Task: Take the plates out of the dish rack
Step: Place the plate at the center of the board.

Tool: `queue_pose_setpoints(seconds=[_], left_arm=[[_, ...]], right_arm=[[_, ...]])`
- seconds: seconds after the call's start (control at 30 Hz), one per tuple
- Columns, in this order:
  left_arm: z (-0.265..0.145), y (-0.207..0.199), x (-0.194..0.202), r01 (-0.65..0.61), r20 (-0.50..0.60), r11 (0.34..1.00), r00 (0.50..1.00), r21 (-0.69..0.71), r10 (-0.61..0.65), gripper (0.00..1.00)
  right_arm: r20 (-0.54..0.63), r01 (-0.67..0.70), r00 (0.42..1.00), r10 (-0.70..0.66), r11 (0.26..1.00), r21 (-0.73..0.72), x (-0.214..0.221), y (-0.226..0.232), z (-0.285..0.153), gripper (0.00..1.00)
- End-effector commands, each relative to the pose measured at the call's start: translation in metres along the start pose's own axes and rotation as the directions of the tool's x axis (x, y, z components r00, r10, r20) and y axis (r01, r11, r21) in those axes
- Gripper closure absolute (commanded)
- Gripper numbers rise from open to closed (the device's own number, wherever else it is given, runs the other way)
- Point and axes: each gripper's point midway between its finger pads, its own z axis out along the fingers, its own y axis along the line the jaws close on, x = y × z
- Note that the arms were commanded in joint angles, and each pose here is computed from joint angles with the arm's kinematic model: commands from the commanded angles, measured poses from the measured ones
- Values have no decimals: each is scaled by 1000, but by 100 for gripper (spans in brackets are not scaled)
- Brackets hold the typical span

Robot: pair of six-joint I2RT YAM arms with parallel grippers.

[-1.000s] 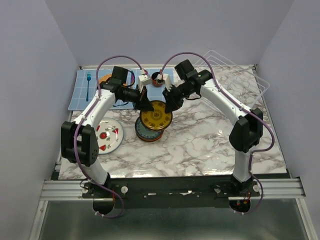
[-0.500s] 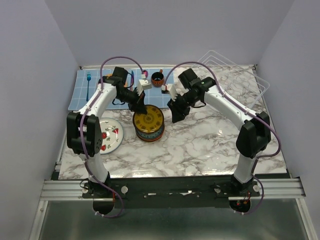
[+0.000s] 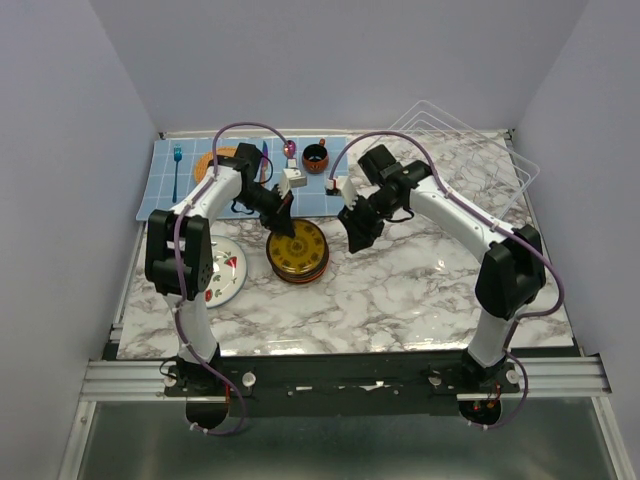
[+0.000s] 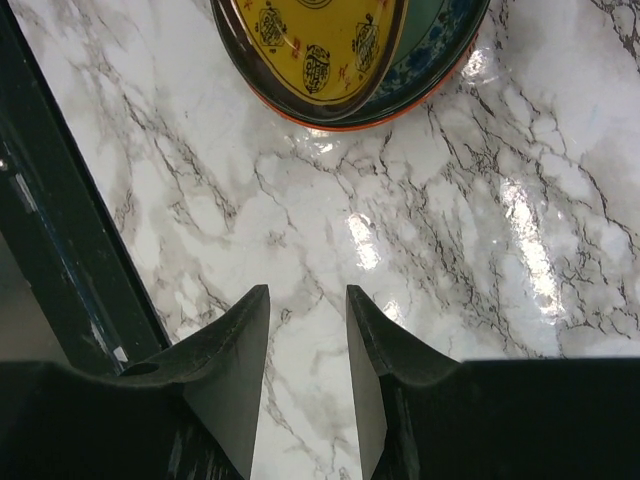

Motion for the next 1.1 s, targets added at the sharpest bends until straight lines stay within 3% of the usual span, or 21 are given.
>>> queue_pose_setpoints(seconds=[0.0,0.3,0.4,0.5,0.6,1.07], left_arm=[[2,3,-8,-30,8,1000,1000,1,30,100],[6,12,-5,-28,-13,999,1000,-22,28,98],[9,18,-1,-26,-29,999,999,-37,25,75],[9,24,1,-26,-40,998,999,-59,23,64],[10,28,2,-30,-46,996,999,-81,27,59],[19,41,11,-38,-91,988,996,-151,25,59]], right_arm=[[17,37,999,-37,999,40,-3,0,-7,55],[22,40,999,-41,998,44,-3,1,-8,55],[24,39,999,-41,998,44,-4,1,-9,55],[17,39,999,-40,998,47,-2,0,-9,55],[18,38,999,-39,998,44,-1,0,-8,55],[11,35,999,-35,999,28,7,3,-3,55]])
